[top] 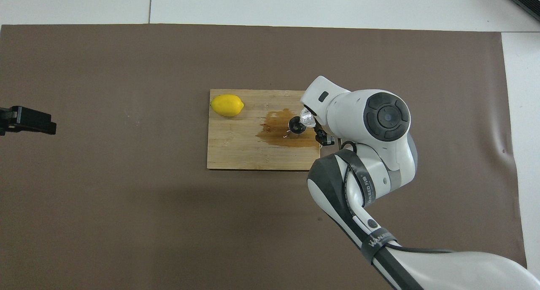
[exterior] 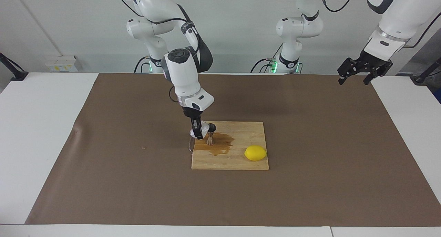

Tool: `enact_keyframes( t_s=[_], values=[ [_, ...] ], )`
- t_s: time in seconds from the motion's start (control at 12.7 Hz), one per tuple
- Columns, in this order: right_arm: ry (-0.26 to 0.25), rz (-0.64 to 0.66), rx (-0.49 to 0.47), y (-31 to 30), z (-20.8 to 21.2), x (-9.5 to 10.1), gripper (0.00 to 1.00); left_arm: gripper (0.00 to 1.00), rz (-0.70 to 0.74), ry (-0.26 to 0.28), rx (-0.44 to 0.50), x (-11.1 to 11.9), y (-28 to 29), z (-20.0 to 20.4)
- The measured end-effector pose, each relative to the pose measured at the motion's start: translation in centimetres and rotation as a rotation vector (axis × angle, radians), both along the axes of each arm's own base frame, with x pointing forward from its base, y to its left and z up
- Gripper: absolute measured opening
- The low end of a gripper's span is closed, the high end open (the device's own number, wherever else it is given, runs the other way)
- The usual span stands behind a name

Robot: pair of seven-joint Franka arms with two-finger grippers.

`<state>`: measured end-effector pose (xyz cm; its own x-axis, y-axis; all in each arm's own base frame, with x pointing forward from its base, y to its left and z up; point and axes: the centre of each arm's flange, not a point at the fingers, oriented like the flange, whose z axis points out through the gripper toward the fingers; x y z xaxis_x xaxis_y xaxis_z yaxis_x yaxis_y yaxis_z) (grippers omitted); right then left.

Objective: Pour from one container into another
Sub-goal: 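Tilt the white cup with the right gripper into the metal cup, then carry the white cup with the right gripper back to its spot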

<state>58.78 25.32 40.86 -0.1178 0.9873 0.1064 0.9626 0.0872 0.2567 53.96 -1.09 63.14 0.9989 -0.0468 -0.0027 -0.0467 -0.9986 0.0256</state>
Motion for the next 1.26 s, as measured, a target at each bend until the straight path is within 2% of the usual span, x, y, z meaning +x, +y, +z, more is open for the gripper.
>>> enact_keyframes(
  t_s=[0.32,0.55,0.95,1.26],
  values=[
    [0.012,-0.05,0.04,-1.6,0.2,0.6,0.51,1.0,0.0,0.0,0.0,0.0,0.0,0.0],
    [0.046,-0.095,0.146,-3.9,0.2,1.5,0.51,1.0,0.0,0.0,0.0,0.0,0.0,0.0],
    [0.09,-0.18,0.31,-13.7,-2.6,2.7,0.51,1.0,0.0,0.0,0.0,0.0,0.0,0.0],
    [0.142,-0.272,0.355,-22.5,-6.7,1.3,0.51,1.0,0.0,0.0,0.0,0.0,0.0,0.0]
  ],
)
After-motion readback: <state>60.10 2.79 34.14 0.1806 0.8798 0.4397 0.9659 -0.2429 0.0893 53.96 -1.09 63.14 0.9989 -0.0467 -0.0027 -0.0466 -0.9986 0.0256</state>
